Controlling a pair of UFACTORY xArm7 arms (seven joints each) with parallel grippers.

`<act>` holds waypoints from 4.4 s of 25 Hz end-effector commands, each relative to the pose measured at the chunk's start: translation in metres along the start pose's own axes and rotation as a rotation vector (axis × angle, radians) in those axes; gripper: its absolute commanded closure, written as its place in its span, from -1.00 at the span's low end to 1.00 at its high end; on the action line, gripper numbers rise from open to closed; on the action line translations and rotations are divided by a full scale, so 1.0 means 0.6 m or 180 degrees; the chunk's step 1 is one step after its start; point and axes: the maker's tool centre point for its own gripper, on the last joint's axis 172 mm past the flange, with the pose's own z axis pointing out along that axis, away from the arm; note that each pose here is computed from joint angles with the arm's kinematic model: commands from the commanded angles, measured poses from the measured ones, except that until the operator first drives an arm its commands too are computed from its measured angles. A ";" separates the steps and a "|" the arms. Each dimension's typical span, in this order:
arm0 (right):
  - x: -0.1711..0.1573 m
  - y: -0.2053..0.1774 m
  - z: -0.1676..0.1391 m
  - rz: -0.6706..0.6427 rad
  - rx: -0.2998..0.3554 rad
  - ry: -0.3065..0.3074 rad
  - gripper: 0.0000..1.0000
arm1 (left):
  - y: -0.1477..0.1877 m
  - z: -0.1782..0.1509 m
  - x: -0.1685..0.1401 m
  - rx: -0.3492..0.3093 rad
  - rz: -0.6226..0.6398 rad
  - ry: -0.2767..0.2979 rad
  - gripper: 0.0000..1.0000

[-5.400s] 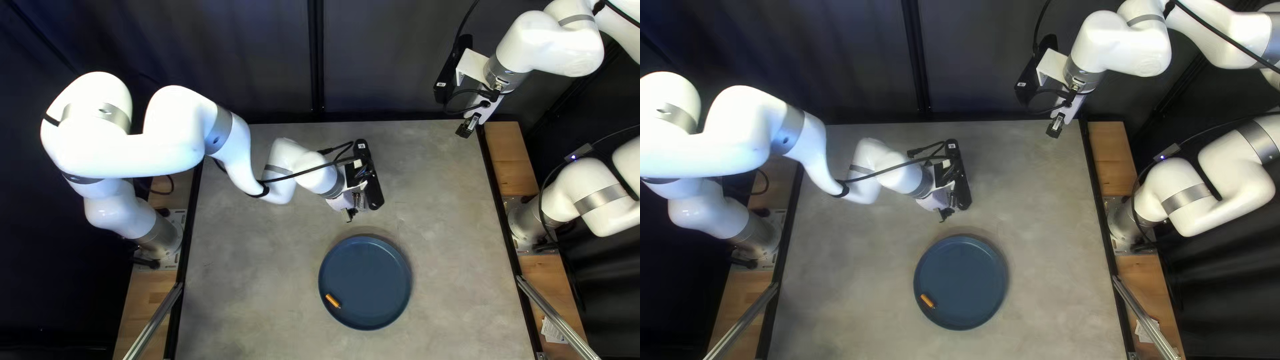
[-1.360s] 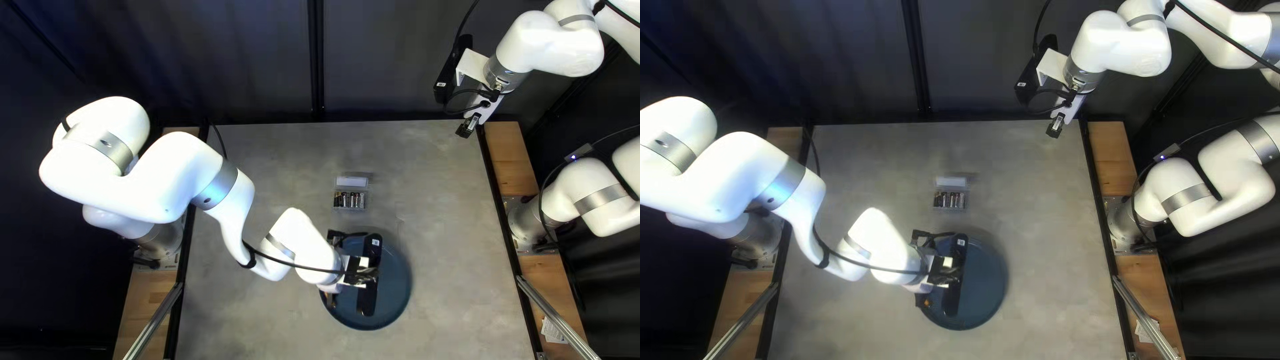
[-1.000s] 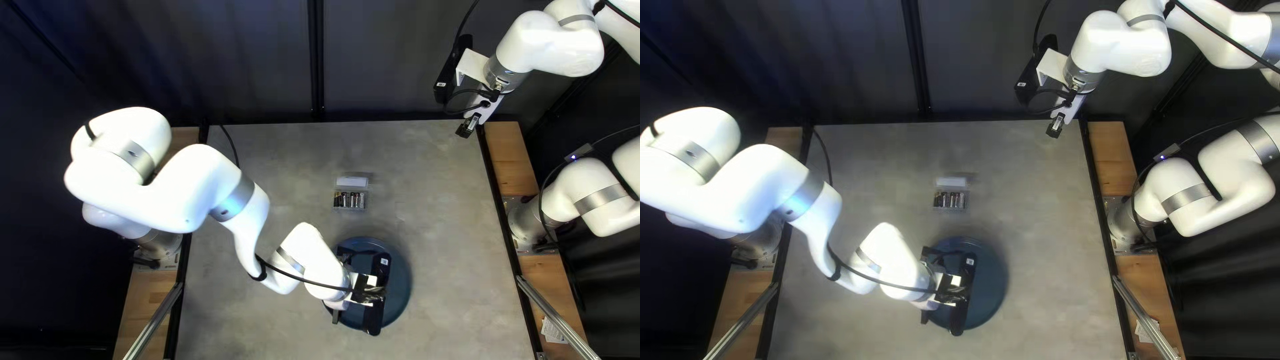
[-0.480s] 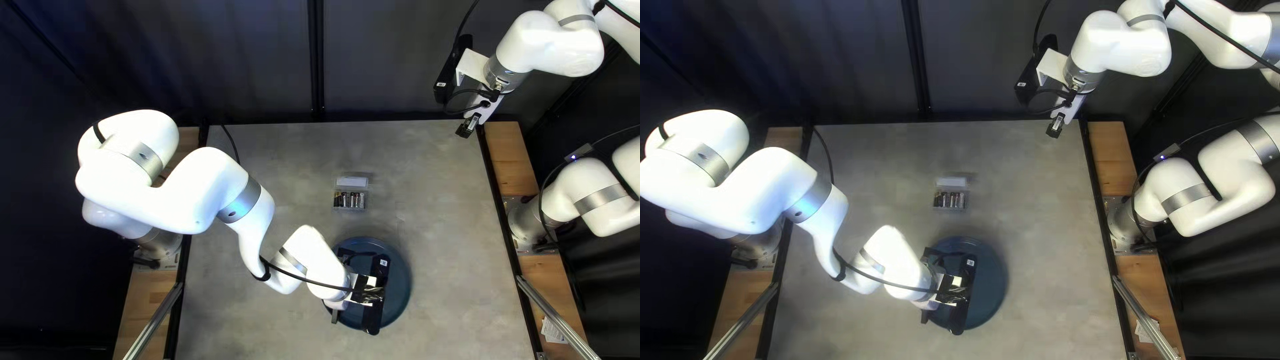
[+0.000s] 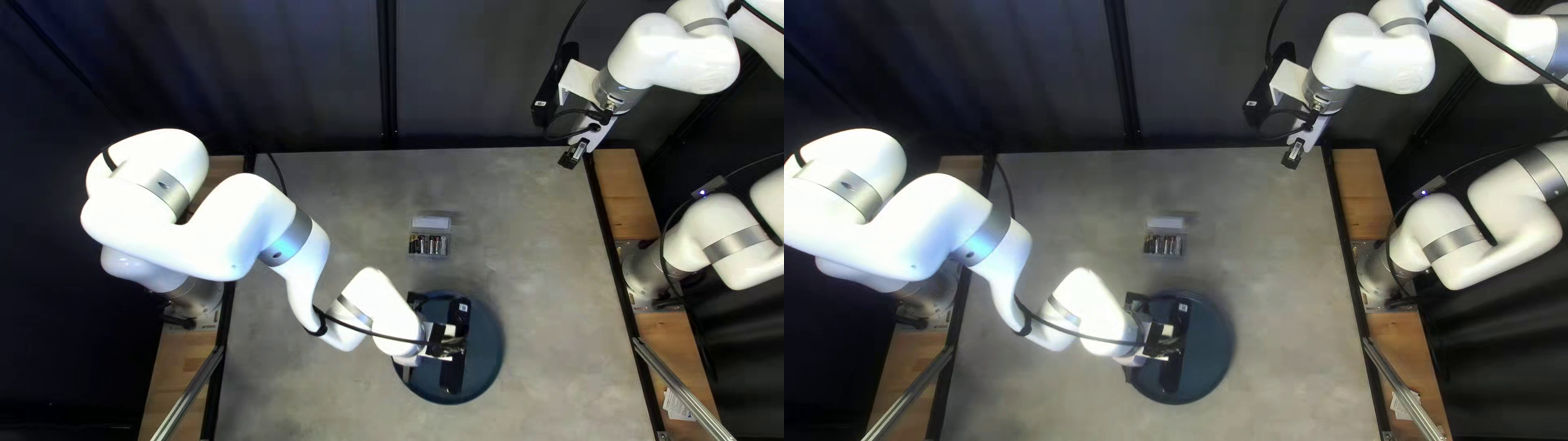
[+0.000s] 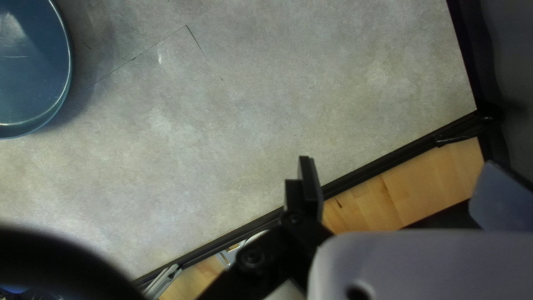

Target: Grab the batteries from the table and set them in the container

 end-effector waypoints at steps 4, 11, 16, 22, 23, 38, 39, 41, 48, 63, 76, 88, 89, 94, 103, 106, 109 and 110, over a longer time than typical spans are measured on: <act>0.000 0.000 0.000 0.0000 0.0000 0.0000 -1.00 | -0.003 -0.021 0.015 0.0039 -0.0126 -0.0012 -1.00; 0.000 0.000 0.000 0.0000 0.0000 0.0000 -1.00 | 0.030 -0.049 0.029 -0.0115 -0.0192 -0.0043 -1.00; 0.000 0.000 0.000 0.0000 0.0000 0.0000 -1.00 | 0.025 -0.020 0.038 -0.0195 -0.0477 -0.0200 -1.00; 0.000 0.000 0.000 0.0000 0.0000 0.0000 -1.00 | 0.042 -0.028 0.020 -0.0209 -0.0749 -0.0052 -1.00; 0.000 0.000 0.000 0.0000 0.0000 0.0000 -1.00 | 0.043 -0.033 0.018 -0.0209 -0.0740 -0.0032 -1.00; 0.000 0.000 0.000 0.0000 0.0000 0.0000 -1.00 | 0.116 -0.064 -0.052 -0.0428 0.0595 -0.0058 -1.00; 0.000 0.000 0.000 0.0000 0.0000 0.0000 -1.00 | 0.131 -0.069 -0.054 -0.0447 0.0693 -0.0061 -1.00; 0.000 0.000 0.000 0.0000 0.0000 0.0000 -1.00 | 0.155 -0.076 -0.053 -0.0472 0.0816 -0.0058 -1.00; 0.000 0.000 0.000 0.0000 0.0000 0.0000 -1.00 | 0.196 -0.073 -0.055 -0.0535 0.1181 -0.0027 -1.00; 0.000 0.000 0.000 0.0000 0.0000 0.0000 -1.00 | 0.190 -0.086 -0.060 -0.0566 0.1291 0.0071 -1.00; 0.000 0.000 0.000 0.0000 0.0000 0.0000 -1.00 | 0.249 -0.120 -0.013 -0.0763 0.1952 0.0091 -1.00; 0.000 0.000 0.000 0.0000 0.0000 0.0000 -1.00 | 0.241 -0.082 -0.029 -0.0593 0.2619 0.0079 -1.00; 0.000 0.000 0.000 0.0000 0.0000 0.0000 -1.00 | 0.241 -0.081 -0.028 -0.0548 0.2659 0.0087 -1.00; 0.000 0.000 0.000 0.0000 0.0000 0.0000 -1.00 | 0.231 -0.072 -0.017 -0.0585 0.2736 0.0101 -0.92; 0.000 0.000 0.000 0.0000 0.0000 0.0000 -1.00 | 0.215 -0.040 -0.011 -0.0742 0.2648 0.0146 -0.45; 0.000 0.000 0.000 0.0000 0.0000 0.0000 -1.00 | 0.216 -0.040 -0.010 -0.0724 0.2632 0.0135 1.00; 0.000 0.000 0.000 0.0000 0.0000 0.0000 -1.00 | 0.214 -0.036 -0.016 -0.0678 0.2628 0.0137 1.00; 0.000 0.000 0.000 0.0000 0.0000 0.0000 -1.00 | 0.214 -0.035 -0.017 -0.0665 0.2634 0.0140 1.00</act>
